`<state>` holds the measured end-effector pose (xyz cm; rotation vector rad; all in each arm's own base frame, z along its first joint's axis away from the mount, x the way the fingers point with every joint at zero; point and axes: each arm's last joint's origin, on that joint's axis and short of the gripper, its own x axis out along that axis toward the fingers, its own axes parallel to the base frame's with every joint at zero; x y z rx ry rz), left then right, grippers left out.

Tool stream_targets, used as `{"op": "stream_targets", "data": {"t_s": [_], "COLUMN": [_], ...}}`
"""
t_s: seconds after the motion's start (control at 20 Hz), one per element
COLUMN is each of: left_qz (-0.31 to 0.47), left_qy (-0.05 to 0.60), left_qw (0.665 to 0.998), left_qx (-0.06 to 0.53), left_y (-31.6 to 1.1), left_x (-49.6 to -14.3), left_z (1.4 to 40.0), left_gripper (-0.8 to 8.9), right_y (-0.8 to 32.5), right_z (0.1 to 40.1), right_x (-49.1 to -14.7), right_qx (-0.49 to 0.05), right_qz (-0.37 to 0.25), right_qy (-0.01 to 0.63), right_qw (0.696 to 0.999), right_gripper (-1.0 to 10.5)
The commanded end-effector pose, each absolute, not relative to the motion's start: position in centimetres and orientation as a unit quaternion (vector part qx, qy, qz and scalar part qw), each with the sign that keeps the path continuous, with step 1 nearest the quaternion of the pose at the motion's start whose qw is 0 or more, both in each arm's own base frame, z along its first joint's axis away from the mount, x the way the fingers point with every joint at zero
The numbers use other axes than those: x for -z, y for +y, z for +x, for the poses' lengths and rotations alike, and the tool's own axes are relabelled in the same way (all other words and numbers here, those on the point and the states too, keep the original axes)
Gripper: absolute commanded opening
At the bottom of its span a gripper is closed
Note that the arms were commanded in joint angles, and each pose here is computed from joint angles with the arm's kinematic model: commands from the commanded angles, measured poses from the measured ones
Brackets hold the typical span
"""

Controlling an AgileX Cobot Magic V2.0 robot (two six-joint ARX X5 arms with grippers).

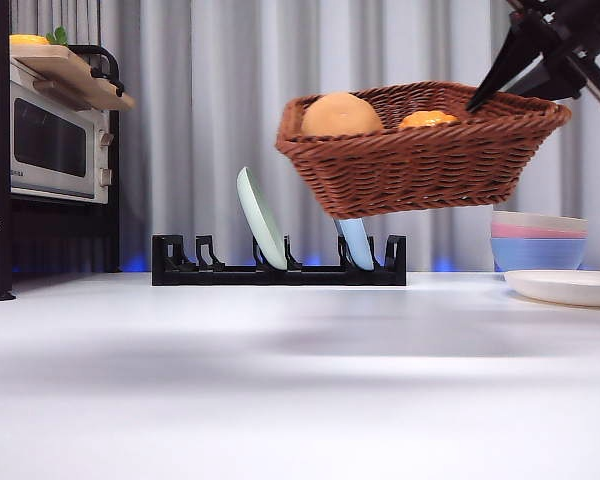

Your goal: Pick up the basket,pick up the corn from the table,pick up the potato from the table,pick up the cucumber from the table,put all items into the basket

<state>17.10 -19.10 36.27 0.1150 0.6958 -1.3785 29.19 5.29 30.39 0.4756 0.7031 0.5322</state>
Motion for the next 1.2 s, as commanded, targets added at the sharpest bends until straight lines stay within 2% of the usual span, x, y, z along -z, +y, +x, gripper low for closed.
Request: {"op": "stream_targets", "data": {"t_s": [0.05,0.15,0.2,0.4,0.6,0.65,0.75,0.8,0.95,1.1,1.2], "left_qz": [0.039,0.036,0.039,0.054,0.063,0.064,0.063,0.063,0.063,0.058,0.054], "left_qy": [0.269,0.229,0.229,0.273,0.302,0.301,0.298,0.299,0.298,0.287,0.269], "left_qw": [0.828,0.889,0.900,0.911,0.913,0.915,0.916,0.916,0.916,0.920,0.925], "left_qx": [0.491,0.395,0.369,0.303,0.265,0.260,0.261,0.261,0.261,0.263,0.265], "left_y": [-19.2,-19.3,-19.4,-19.5,-19.4,-19.3,-19.3,-19.3,-19.2,-18.4,-17.4], "left_x": [-38.6,-39.0,-38.6,-35.7,-33.7,-33.7,-33.8,-33.8,-34.0,-35.3,-36.9], "left_z": [18.5,19.9,20.7,24.3,26.4,26.5,26.5,26.5,26.5,25.3,24.0], "left_gripper": [-0.08,-0.08,-0.08,-0.08,0.08,0.90,5.00,5.71,5.67,5.66,5.66], "right_y": [6.7,8.1,8.7,10.8,11.6,11.6,11.6,11.5,11.5,11.4,11.5], "right_z": [28.9,28.6,28.4,27.6,27.3,27.3,27.3,27.4,27.4,27.9,28.6], "right_x": [-30.7,-30.7,-30.7,-30.7,-30.7,-30.7,-30.7,-30.7,-30.7,-30.2,-29.2], "right_qx": [-0.282,-0.301,-0.310,-0.341,-0.352,-0.351,-0.351,-0.349,-0.342,-0.293,-0.274], "right_qz": [0.225,0.218,0.214,0.200,0.197,0.200,0.201,0.204,0.205,0.202,0.208], "right_qy": [0.335,0.340,0.342,0.350,0.353,0.354,0.355,0.356,0.356,0.356,0.373], "right_qw": [0.871,0.864,0.861,0.849,0.844,0.843,0.843,0.843,0.845,0.864,0.862], "right_gripper": [-0.2,-0.2,-0.2,-0.2,-0.2,-0.2,-0.2,-0.2,-0.2,-0.2,-0.2]}}
